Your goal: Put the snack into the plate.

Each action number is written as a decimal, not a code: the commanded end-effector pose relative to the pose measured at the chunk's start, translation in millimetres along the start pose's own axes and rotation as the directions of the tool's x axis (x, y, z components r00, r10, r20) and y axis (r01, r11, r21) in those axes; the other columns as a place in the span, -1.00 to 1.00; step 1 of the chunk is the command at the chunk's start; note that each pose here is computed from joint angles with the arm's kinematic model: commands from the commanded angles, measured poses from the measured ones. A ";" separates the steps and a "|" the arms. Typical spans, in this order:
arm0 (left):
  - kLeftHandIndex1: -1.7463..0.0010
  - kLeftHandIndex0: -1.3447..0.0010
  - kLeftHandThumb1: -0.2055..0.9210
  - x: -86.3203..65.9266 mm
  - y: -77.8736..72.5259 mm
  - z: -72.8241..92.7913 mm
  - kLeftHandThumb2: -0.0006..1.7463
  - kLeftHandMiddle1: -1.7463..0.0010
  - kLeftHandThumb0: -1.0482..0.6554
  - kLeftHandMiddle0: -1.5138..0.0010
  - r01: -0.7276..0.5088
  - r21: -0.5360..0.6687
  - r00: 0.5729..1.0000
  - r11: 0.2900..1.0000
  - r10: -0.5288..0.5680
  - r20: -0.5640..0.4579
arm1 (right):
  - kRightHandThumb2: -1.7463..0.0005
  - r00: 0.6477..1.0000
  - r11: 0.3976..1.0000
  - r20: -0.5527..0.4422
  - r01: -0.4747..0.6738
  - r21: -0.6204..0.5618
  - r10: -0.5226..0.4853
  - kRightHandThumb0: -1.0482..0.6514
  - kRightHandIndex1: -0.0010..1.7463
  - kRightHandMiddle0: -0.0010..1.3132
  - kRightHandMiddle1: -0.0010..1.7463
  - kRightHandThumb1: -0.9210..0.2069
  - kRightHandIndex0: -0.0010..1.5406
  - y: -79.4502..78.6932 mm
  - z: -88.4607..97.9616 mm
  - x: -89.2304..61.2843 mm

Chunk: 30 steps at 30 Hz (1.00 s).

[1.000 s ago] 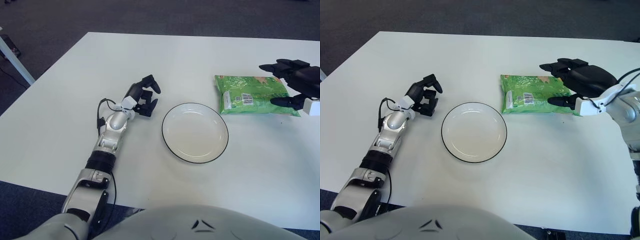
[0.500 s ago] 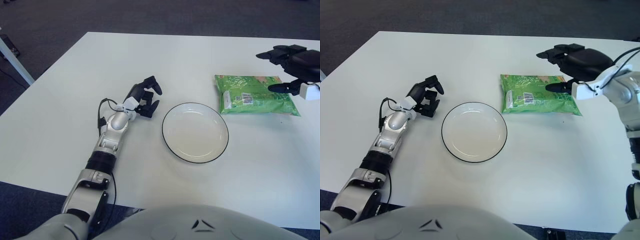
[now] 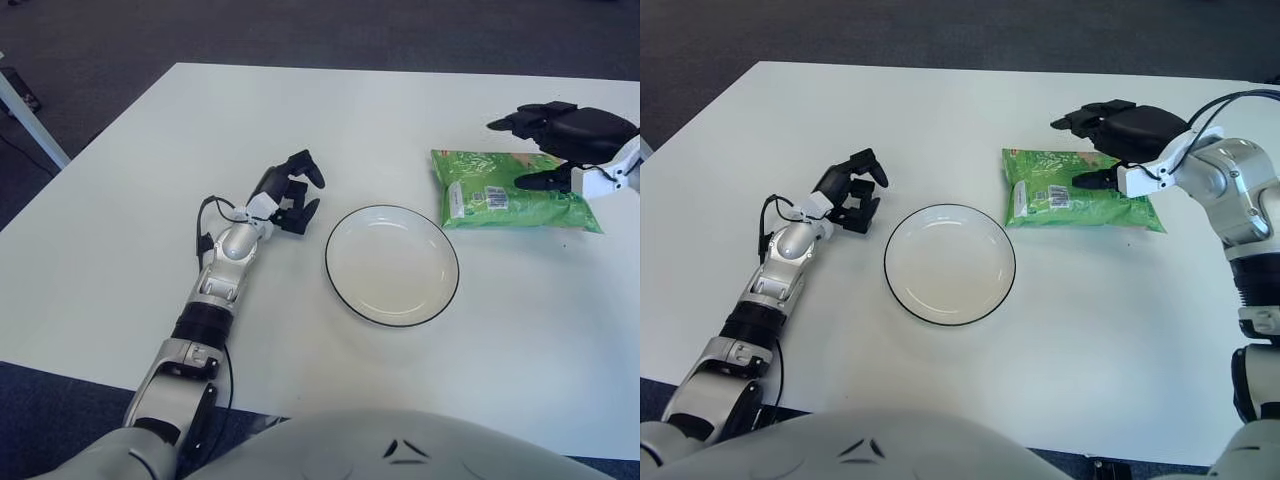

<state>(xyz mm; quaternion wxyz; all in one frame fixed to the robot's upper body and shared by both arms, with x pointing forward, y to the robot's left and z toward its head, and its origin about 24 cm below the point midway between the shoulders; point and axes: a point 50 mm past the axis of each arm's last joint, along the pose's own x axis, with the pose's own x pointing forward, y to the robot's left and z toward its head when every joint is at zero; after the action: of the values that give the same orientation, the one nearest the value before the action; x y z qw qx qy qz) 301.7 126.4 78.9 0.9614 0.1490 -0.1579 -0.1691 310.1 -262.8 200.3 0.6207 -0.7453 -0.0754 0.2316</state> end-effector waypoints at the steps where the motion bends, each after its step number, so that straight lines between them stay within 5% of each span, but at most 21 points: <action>1: -1.00 0.18 0.07 -17.3 -11.4 -19.3 0.39 -1.00 -0.30 -0.61 -0.009 -0.075 0.996 0.997 0.003 -0.090 | 0.08 1.000 1.000 0.028 -0.014 0.024 0.014 -0.97 -0.95 -1.00 -0.58 -1.00 -0.95 2.9 3.0 7.3; 23: -1.00 0.16 0.04 -17.6 -11.3 -19.2 0.42 -1.00 -0.31 -0.61 -0.007 -0.056 0.996 0.998 0.002 -0.092 | 0.08 0.950 0.934 0.057 -0.314 0.169 0.308 -1.00 -1.00 -1.00 -0.76 -1.00 -1.00 62.7 6.7 24.3; 30: -1.00 0.19 0.07 -15.9 -12.2 -20.8 0.39 -1.00 -0.30 -0.57 -0.002 -0.061 0.995 0.998 -0.003 -0.095 | 0.15 0.942 0.925 0.032 -0.335 0.177 0.335 -1.00 -1.00 -1.00 -0.76 -1.00 -1.00 76.9 6.6 31.8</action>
<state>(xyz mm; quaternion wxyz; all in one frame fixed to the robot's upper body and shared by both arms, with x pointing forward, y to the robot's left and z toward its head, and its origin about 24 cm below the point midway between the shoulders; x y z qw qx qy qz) 301.4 126.6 77.9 0.9641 0.1391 -0.1537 -0.1659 324.4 -262.1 145.6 0.6493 -0.6930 0.0315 0.3117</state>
